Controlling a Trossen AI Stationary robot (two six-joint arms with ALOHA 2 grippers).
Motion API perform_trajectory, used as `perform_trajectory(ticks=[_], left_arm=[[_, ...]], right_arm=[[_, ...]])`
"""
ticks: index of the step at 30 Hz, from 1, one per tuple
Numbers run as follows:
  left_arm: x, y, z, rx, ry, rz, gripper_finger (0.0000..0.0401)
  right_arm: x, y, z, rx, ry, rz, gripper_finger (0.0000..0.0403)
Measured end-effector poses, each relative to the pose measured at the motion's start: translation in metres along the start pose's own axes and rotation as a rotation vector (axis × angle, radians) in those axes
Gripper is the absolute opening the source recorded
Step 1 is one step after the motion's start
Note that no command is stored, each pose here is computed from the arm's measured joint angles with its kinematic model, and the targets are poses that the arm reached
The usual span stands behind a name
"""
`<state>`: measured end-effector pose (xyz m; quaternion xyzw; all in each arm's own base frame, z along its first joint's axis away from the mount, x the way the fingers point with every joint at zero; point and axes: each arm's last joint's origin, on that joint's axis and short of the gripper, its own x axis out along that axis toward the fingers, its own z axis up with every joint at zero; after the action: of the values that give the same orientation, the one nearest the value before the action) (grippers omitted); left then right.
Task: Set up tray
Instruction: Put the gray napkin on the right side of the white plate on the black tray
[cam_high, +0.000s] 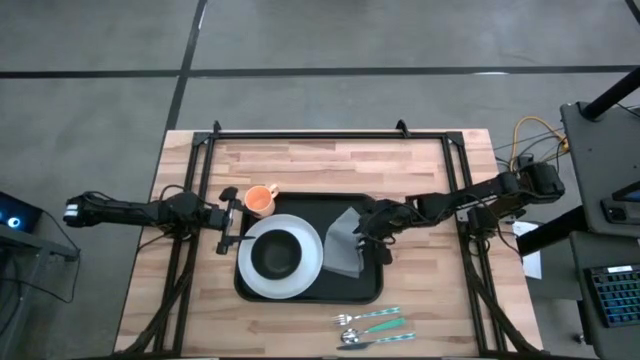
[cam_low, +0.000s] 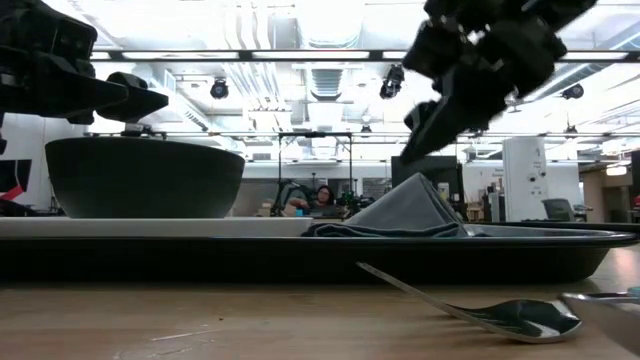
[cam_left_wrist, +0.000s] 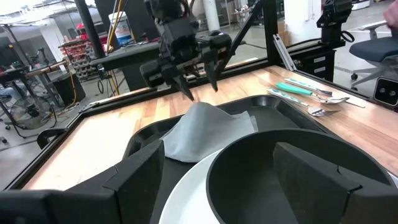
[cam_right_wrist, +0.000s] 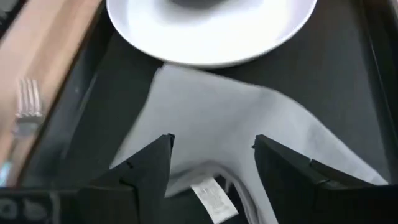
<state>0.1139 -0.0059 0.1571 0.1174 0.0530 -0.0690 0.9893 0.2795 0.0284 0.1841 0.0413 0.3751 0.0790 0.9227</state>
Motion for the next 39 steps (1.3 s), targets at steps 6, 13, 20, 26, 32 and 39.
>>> perform_trajectory(ticks=[6,13,20,26,32,39], left_arm=[[0.000,0.000,0.000,0.000,0.000,0.001,0.0280],[0.000,0.000,0.000,0.000,0.000,0.001,0.0279],[0.000,0.000,0.000,0.000,0.003,-0.001,0.0280],[0.001,0.000,-0.001,-0.001,0.011,-0.002,0.0280],[0.001,0.000,-0.001,-0.001,0.011,-0.002,0.0280],[0.001,0.000,-0.001,-0.001,0.011,-0.002,0.0280]], right_arm=[[-0.005,0.014,0.022,0.024,-0.040,0.027,0.0219],[0.006,0.023,0.011,-0.009,0.031,-0.052,0.0219],[0.046,0.021,0.008,-0.010,0.140,-0.057,0.0219],[0.081,0.021,0.016,-0.043,0.256,-0.054,0.0219],[0.101,0.025,0.014,-0.006,0.422,-0.054,0.0219],[0.103,0.046,0.019,-0.046,0.437,0.071,0.0219]])
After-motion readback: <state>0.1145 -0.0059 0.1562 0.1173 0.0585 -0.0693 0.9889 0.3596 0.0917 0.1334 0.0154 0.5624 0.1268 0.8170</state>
